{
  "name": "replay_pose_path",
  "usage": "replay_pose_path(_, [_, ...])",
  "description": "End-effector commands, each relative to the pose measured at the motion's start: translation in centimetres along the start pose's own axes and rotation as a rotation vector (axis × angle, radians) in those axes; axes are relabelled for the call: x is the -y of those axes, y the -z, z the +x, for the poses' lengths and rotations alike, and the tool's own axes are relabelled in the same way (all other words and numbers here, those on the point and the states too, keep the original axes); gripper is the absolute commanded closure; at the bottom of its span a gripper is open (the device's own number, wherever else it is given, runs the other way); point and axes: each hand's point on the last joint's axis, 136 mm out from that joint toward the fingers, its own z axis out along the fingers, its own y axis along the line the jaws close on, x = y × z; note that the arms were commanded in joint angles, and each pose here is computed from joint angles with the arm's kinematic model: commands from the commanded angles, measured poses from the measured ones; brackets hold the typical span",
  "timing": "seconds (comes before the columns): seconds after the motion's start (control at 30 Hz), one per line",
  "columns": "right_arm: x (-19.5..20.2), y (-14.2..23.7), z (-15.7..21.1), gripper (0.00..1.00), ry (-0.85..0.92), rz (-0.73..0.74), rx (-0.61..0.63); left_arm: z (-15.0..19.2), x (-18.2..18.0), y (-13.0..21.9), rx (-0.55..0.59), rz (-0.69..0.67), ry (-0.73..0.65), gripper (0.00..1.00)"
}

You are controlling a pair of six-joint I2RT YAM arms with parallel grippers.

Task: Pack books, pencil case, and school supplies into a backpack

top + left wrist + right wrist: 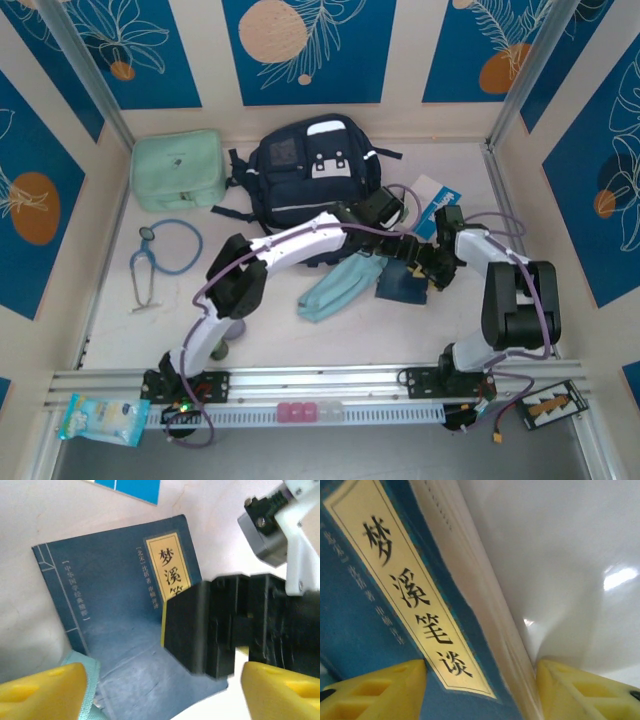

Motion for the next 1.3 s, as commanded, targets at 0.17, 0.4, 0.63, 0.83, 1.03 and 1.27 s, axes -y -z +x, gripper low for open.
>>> replay_pose_path(0.17, [0.2, 1.1, -1.3, 0.54, -0.094, -0.163, -0.032, 1.3, -1.3, -2.7, -0.083, -0.079, -0.034, 0.52])
replay_pose_path(0.4, [0.9, 1.2, -2.4, 0.6, -0.104, -0.174, -0.026, 1.2, 2.6, -4.0, -0.102, 0.109, -0.114, 0.62])
replay_pose_path(0.63, [0.5, 1.4, -2.7, 0.59, -0.108, -0.212, -0.027, 0.3, 4.1, -1.8, -0.028, 0.07, -0.236, 0.58])
replay_pose_path(0.83, [0.7, 1.1, -2.8, 0.6, -0.113, -0.212, -0.028, 1.6, 4.7, -2.5, -0.049, 0.064, -0.287, 0.62])
replay_pose_path(1.03, [0.9, 1.0, -2.9, 0.61, -0.114, -0.2, -0.023, 4.0, -0.2, -4.7, -0.161, -0.087, -0.253, 0.66])
replay_pose_path(1.27, [0.6, 1.2, -2.8, 0.62, -0.088, -0.186, -0.015, 5.3, -4.8, -5.4, -0.224, -0.177, -0.179, 0.67])
